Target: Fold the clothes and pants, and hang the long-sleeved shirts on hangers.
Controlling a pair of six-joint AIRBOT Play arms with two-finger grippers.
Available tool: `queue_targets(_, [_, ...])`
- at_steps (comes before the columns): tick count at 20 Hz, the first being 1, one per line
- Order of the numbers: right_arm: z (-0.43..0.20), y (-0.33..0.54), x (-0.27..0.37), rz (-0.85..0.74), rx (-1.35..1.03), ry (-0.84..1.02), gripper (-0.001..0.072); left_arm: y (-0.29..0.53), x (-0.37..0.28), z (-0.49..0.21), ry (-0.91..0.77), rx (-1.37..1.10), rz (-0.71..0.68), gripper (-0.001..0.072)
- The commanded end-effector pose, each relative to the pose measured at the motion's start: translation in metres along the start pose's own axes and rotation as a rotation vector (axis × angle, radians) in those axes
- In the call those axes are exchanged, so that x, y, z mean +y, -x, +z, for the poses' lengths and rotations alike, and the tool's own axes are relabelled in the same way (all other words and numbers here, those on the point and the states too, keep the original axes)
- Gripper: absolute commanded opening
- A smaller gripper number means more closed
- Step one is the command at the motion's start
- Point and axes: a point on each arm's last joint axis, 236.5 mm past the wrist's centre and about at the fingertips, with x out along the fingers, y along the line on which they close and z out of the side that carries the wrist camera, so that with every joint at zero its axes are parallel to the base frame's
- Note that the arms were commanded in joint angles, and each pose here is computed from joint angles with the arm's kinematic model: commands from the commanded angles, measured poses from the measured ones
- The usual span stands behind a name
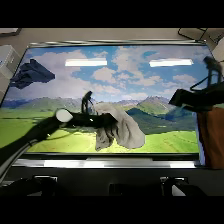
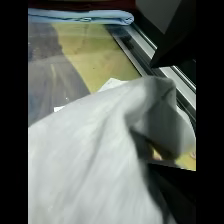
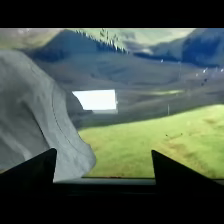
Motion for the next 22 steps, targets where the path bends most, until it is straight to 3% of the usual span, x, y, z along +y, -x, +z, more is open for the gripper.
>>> queue_targets(1, [-0.053, -0.056, -0.010, 0.024, 0.263, 0.006, 0.0691, 0.078, 0.036, 0.006, -0.012, 0.143, 0.036, 0.0707])
queue_targets(5, [-0.115, -0.120, -0.002, 0.145, 0.420, -0.077, 0.0699, 0.139, 0.084, -0.046, 0.016, 0.296, 0.158, 0.0706])
queue_targets(10, [-0.145, -0.155, 0.006, 0.224, 0.436, -0.155, 0.0704, 0.078, 0.128, -0.109, 0.190, 0.290, 0.184, 0.0702])
queue_targets(11, [-0.149, -0.157, 0.005, 0.222, 0.444, -0.161, 0.0704, 0.063, 0.130, -0.117, 0.217, 0.277, 0.177, 0.0681])
queue_targets(12, [-0.153, -0.159, 0.004, 0.219, 0.452, -0.165, 0.0703, 0.049, 0.128, -0.125, 0.235, 0.274, 0.170, 0.0575])
queue_targets(13, [-0.156, -0.160, 0.004, 0.218, 0.460, -0.168, 0.0703, 0.038, 0.127, -0.132, 0.226, 0.284, 0.175, 0.0575])
queue_targets(22, [-0.145, -0.166, 0.005, 0.227, 0.403, -0.192, 0.0703, -0.007, 0.125, -0.113, 0.245, 0.131, 0.212, 0.0571])
